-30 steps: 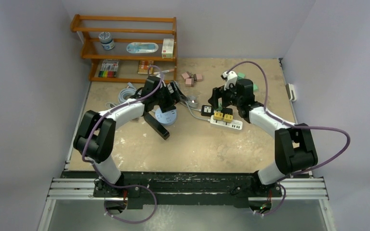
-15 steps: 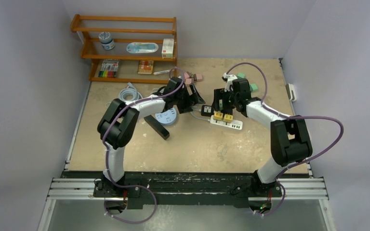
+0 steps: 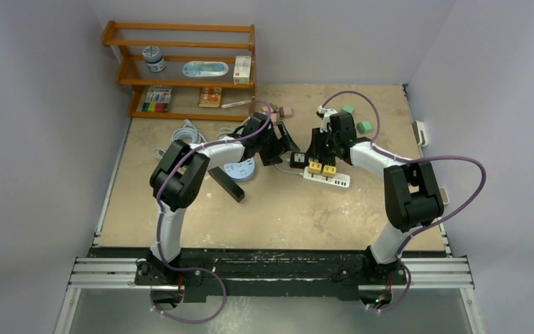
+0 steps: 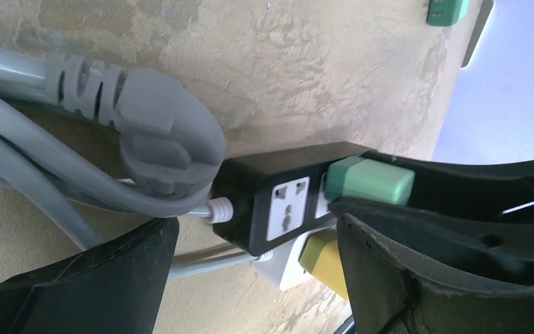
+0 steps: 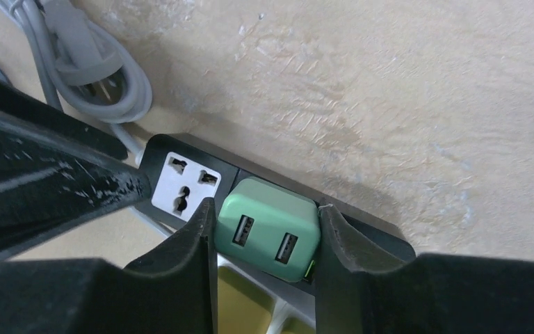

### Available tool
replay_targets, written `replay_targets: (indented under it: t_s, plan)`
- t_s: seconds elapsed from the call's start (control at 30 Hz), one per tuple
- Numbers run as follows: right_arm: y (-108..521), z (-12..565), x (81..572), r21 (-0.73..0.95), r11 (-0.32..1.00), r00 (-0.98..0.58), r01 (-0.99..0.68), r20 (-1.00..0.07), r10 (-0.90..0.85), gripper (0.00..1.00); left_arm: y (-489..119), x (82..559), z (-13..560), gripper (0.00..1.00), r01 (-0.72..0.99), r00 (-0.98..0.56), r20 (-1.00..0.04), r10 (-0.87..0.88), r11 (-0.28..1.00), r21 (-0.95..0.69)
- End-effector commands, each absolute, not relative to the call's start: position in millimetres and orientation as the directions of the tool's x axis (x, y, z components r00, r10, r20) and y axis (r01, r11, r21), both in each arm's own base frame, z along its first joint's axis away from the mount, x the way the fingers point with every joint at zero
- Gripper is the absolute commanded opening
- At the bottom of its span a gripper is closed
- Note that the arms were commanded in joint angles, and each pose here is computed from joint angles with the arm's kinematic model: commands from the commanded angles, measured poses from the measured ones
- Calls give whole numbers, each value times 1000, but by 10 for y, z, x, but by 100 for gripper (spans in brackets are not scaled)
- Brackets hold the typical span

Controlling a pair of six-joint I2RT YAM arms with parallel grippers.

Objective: Pull the plug off the socket

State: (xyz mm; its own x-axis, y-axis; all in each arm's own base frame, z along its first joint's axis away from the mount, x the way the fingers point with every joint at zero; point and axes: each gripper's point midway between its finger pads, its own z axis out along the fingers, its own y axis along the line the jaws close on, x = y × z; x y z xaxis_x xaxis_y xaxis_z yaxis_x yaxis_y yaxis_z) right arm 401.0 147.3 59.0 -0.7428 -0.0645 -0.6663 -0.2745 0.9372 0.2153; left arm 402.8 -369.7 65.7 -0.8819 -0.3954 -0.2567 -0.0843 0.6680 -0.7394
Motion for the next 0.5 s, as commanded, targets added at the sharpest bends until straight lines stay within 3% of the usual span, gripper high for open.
replay_targets:
  t_s: [0.0, 0.03, 0.47]
  plan:
    - [1568, 745, 4126, 232, 928, -729, -291, -682, -57, 4, -3838, 4073, 728, 83, -58, -881, -266, -391, 648, -760]
    - [1584, 761, 4132, 240, 925, -726, -294, -686, -53, 0, -3840, 4071, 725, 83, -60, -881, -264, -392, 647, -760]
    - [2054, 1478, 4127, 387, 773, -574, -503, -818, 37, 0, -3900, 4078, 780, 83, -140, -870, -178, -460, 576, -805]
